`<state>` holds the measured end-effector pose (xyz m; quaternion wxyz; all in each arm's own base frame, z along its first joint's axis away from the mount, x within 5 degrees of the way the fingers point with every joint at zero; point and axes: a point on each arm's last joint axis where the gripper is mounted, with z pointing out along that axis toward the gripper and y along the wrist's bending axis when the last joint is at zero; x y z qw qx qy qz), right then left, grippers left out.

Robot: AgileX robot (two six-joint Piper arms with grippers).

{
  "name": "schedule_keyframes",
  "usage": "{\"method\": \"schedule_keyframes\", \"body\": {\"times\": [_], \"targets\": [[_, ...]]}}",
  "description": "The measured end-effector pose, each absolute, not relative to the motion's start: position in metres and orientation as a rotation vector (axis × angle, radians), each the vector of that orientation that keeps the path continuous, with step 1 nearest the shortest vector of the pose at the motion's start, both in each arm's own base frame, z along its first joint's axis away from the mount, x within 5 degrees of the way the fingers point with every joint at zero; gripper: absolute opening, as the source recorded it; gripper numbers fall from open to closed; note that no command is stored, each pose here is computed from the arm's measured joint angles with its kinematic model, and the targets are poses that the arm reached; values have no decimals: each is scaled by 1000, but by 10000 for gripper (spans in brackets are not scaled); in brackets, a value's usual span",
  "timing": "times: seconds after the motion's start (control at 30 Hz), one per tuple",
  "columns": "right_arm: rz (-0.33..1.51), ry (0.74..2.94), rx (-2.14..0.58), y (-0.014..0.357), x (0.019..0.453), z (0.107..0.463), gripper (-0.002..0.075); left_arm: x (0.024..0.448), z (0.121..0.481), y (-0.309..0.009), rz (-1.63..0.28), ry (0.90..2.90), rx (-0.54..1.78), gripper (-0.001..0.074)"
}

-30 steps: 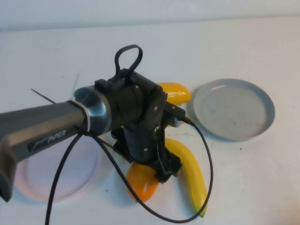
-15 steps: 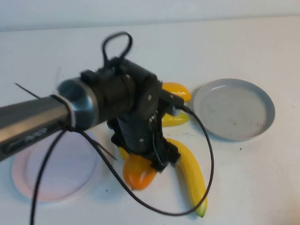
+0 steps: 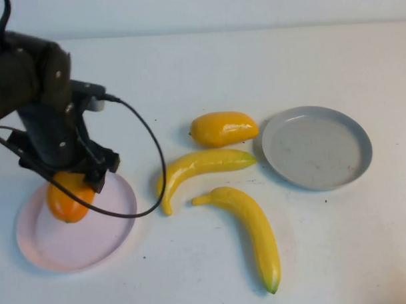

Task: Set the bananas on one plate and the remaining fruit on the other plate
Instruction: Put one type of fruit in the left plate

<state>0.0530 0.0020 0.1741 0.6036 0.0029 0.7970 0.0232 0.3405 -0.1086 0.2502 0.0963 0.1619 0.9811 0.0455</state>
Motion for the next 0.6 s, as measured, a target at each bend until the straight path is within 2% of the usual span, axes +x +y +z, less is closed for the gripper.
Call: {"method": "schedule_keyframes", "body": {"times": [0.23, 0.43, 0.6], "targets": [[54, 1845, 7, 2, 53, 174, -16, 337, 225, -85, 153, 2959, 425, 557], [54, 1845, 7, 2, 53, 174, -16, 336, 219, -83, 152, 2955, 419, 634], [54, 1845, 7, 2, 53, 174, -15, 337, 219, -83, 148, 2941, 417, 649]]}}
